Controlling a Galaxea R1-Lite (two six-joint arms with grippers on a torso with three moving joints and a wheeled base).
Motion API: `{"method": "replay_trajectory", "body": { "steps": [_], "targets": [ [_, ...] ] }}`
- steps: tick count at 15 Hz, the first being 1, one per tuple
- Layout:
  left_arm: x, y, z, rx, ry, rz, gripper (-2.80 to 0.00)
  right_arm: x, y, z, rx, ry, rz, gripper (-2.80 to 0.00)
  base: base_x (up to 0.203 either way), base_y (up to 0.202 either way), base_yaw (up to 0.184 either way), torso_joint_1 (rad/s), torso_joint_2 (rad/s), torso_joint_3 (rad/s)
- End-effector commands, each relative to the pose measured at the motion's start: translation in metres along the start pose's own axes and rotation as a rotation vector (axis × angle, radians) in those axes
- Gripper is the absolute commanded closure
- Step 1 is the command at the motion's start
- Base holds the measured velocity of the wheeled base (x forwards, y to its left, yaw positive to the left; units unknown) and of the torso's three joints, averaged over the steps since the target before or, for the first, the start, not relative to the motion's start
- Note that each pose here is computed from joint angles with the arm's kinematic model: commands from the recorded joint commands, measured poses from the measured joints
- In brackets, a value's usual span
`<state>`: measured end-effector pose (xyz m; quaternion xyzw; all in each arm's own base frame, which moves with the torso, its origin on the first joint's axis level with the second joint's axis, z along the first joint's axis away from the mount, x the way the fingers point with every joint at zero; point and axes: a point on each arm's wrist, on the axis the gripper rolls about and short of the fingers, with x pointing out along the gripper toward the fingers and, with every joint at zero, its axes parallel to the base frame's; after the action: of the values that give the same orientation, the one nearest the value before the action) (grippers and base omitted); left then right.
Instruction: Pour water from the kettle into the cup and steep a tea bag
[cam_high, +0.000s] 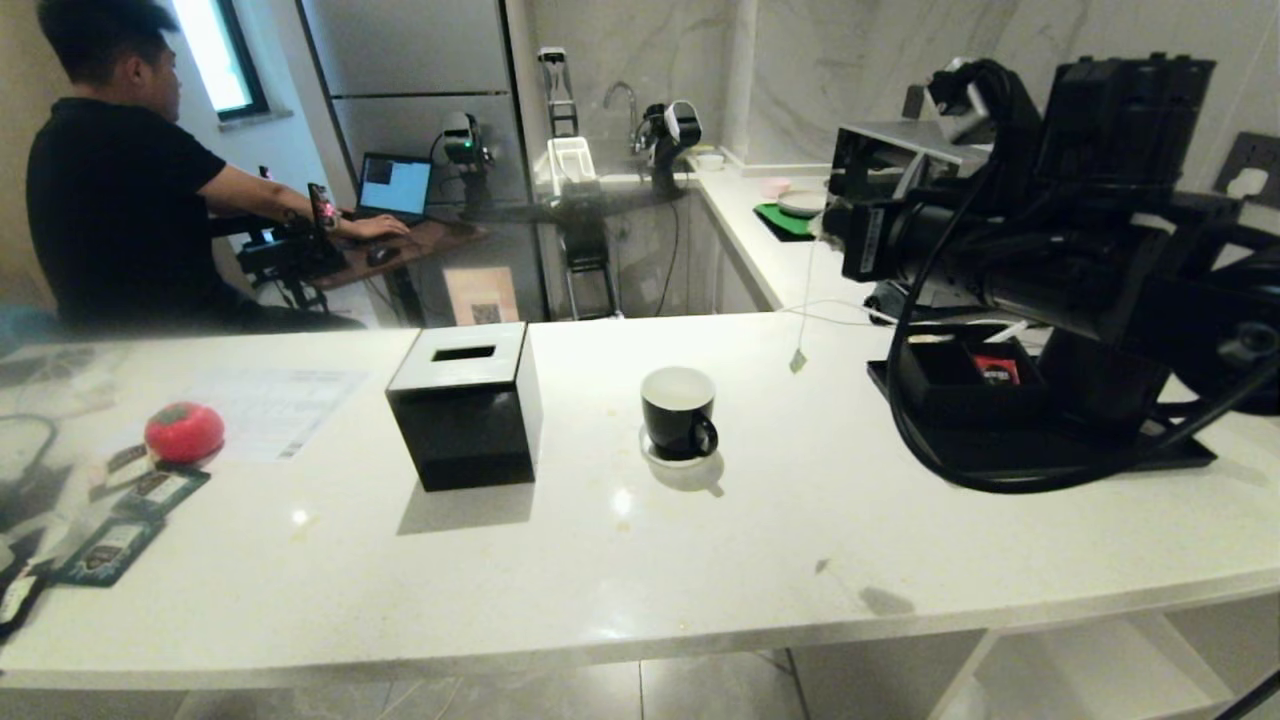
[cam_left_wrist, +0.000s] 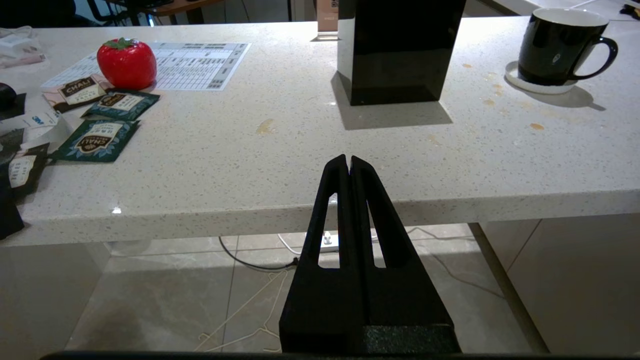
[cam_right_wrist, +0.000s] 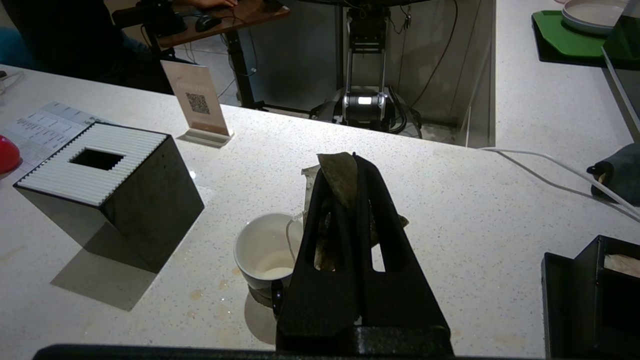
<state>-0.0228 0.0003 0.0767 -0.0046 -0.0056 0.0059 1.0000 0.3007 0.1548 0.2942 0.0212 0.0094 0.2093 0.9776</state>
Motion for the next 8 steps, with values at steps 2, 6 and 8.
{"method": "replay_trajectory", "body": {
  "steps": [2,6,8],
  "targets": [
    [0.0,0.0,0.0001,0.0,-0.001,0.0,0.0,-0.0043,0.0027,0.0008,0.002,-0.003,0.009,0.0,0.0,0.0,0.0,0.0,0.0,0.0],
    [0.0,0.0,0.0001,-0.002,-0.001,0.0,0.0,-0.0045,0.0052,0.0004,0.002,-0.001,0.017,0.0,0.0,0.0,0.0,0.0,0.0,0.0],
    [0.0,0.0,0.0001,-0.002,-0.001,0.0,0.0,-0.0045,0.0064,0.0002,0.002,0.0,0.02,0.0,0.0,0.0,0.0,0.0,0.0,0.0]
  ]
}}
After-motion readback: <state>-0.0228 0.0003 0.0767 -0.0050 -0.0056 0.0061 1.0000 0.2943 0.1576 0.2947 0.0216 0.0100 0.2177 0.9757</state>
